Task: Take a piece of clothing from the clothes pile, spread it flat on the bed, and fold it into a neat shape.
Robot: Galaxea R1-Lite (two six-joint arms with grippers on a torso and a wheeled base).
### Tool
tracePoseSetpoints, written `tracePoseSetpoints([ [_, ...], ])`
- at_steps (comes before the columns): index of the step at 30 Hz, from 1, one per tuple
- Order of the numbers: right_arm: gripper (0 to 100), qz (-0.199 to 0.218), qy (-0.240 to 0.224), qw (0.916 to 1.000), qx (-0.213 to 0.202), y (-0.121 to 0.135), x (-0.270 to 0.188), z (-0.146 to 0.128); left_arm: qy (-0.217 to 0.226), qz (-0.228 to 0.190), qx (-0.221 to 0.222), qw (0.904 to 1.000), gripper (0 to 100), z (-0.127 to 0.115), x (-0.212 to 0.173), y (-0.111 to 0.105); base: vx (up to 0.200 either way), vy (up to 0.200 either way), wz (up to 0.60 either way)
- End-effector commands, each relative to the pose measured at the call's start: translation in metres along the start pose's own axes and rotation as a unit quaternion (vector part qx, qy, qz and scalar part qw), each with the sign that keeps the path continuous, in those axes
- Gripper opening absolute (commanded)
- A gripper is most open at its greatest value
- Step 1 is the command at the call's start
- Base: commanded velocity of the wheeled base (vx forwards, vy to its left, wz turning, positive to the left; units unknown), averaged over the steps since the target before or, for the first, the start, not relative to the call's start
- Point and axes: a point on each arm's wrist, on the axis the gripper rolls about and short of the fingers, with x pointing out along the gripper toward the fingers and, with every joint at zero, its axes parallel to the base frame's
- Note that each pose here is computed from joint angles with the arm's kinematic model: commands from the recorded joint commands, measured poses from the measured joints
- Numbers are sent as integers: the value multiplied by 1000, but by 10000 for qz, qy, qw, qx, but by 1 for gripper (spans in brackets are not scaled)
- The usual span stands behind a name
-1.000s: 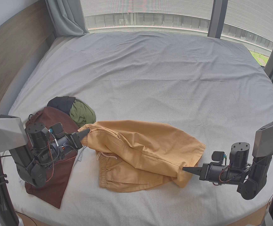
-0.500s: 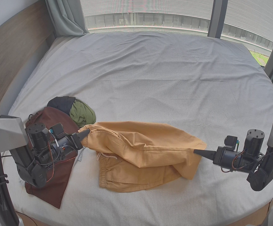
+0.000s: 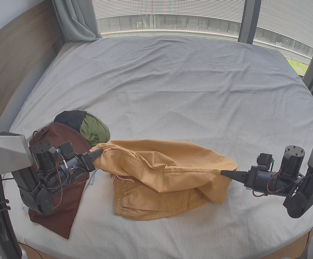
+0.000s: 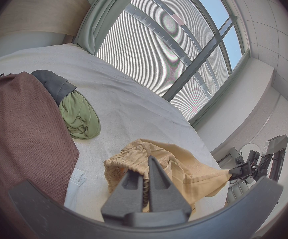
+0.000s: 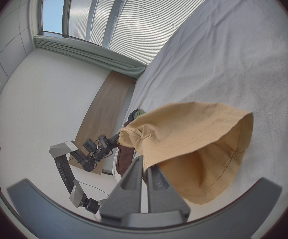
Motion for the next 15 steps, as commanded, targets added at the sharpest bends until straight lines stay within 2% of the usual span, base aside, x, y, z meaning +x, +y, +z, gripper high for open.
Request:
tracePoseSetpoints([
  [1, 100, -53, 234, 9996, 131, -8, 9, -11, -30, -12, 11, 10000, 0, 1, 1, 0, 0, 0, 0],
  [15, 100, 63, 482, 9987, 139, -12, 30, -21, -33, -5, 10, 10000, 0, 2, 0, 0, 0, 0, 0],
])
